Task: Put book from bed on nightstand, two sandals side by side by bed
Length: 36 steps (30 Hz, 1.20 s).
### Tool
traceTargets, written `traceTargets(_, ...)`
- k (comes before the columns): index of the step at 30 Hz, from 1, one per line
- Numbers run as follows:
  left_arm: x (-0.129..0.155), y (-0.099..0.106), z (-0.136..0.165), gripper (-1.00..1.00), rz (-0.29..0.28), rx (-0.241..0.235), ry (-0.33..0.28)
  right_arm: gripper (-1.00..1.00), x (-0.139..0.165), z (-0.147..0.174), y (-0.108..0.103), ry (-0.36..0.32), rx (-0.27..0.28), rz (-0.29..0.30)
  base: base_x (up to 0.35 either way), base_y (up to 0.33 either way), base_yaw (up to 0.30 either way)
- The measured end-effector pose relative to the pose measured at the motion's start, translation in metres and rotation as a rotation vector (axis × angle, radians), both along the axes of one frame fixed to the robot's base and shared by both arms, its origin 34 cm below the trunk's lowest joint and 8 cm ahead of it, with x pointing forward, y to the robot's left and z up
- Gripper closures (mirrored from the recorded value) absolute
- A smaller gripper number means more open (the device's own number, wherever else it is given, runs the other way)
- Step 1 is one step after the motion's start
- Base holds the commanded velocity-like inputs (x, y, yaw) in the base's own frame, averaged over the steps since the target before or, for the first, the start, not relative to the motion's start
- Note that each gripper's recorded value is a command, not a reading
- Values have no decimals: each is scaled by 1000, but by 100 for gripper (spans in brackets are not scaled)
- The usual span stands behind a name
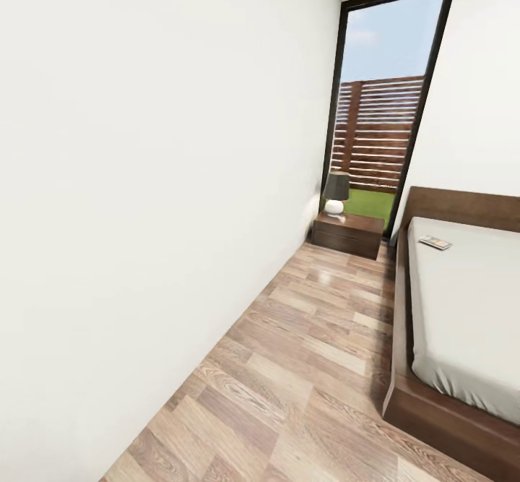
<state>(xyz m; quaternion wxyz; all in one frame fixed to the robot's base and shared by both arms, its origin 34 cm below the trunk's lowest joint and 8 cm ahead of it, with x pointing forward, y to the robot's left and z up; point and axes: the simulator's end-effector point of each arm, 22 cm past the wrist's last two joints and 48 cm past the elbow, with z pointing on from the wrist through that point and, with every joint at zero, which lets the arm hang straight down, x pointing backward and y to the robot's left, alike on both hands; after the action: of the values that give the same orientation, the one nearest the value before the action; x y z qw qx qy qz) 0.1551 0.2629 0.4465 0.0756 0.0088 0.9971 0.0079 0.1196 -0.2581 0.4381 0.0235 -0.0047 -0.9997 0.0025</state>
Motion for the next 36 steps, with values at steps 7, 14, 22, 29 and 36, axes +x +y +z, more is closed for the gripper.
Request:
traceTargets(7,87,-2,18,-100,4,-1,-186,-100,1,0,0,-2,0,0,0,0,0)
traceTargets(14,180,-12,55,-100,15,2,-366,-100,6,0,-3,-12,-4,0,0,0,0)
traceTargets(22,240,-6,90,-100,64,90,-421,-100,14,0,-4,-29,-5,-1,0,0,0)
traceTargets(29,263,-15,109,-100,83,106,-448,-100,16,0,-4,-33,-5,-1,0,0,0)
traceTargets(36,273,-13,117,-100,53,128,-485,-100,28,0,-4,-57,-5,-1,0,0,0)
